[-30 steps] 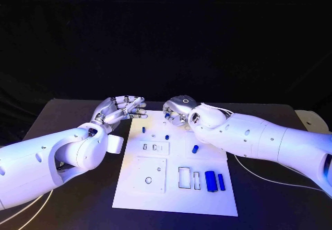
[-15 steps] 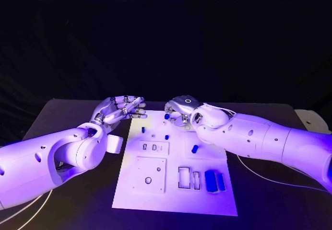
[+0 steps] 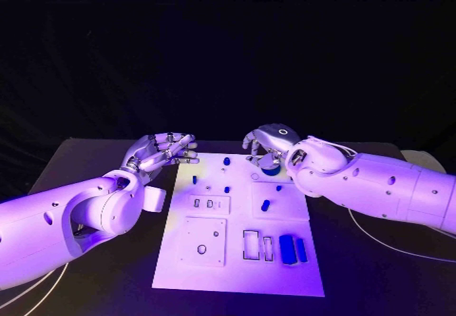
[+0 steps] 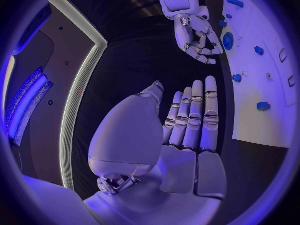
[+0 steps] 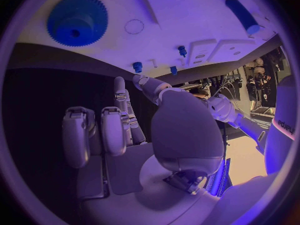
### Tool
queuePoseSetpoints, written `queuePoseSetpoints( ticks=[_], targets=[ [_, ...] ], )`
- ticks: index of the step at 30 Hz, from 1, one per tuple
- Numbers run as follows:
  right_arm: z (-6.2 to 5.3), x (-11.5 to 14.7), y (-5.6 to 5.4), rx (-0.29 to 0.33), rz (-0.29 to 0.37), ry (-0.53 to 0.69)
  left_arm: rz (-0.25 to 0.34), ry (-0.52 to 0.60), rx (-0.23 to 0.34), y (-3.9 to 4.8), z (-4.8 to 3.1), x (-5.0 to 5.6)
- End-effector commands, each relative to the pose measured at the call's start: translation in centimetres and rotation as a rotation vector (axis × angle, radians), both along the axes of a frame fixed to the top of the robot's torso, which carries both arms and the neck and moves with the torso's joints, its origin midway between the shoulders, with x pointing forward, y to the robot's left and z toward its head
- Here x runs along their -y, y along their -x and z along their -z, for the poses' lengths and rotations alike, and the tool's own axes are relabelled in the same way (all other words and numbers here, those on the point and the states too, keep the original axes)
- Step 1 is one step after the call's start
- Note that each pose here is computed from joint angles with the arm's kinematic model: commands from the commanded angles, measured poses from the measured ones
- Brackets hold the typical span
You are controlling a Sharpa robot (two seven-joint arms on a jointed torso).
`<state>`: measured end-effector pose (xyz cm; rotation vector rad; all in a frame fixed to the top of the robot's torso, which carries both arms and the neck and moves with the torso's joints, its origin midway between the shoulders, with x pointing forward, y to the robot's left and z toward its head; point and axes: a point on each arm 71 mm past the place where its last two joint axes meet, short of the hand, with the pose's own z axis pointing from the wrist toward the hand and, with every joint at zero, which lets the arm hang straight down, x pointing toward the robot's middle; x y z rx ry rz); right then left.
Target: Assemble the parts on the task board
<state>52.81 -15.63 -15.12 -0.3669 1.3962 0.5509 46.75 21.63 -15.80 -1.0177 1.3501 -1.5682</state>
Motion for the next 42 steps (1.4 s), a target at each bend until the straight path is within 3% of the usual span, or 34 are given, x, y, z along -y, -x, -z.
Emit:
queuePoseSetpoints(
  ticks=[1,8,13,30,42],
  targets=[
    [-0.4,1.8,0.1,-0.12,0.066,-0.074,0.019,0.011,0.003,0.05,-0.14,0.1],
    [-0.3,5.5,0.3,-0.241,0.127,-0.044,0.021,0.01,0.0,0.13,-0.15,0.0],
    [0.1,6.7,0.3,-0.279,0.149,-0.027,0.027,0.013,-0.001,0.15,-0.15,0.1],
    [2.1,7.2,-0.5,-0.334,0.186,-0.012,0.027,0.012,-0.003,-0.05,-0.04,0.1],
    [2.7,6.9,-0.9,-0.349,0.187,-0.015,0.026,0.011,-0.004,-0.12,0.01,0.1]
  ],
)
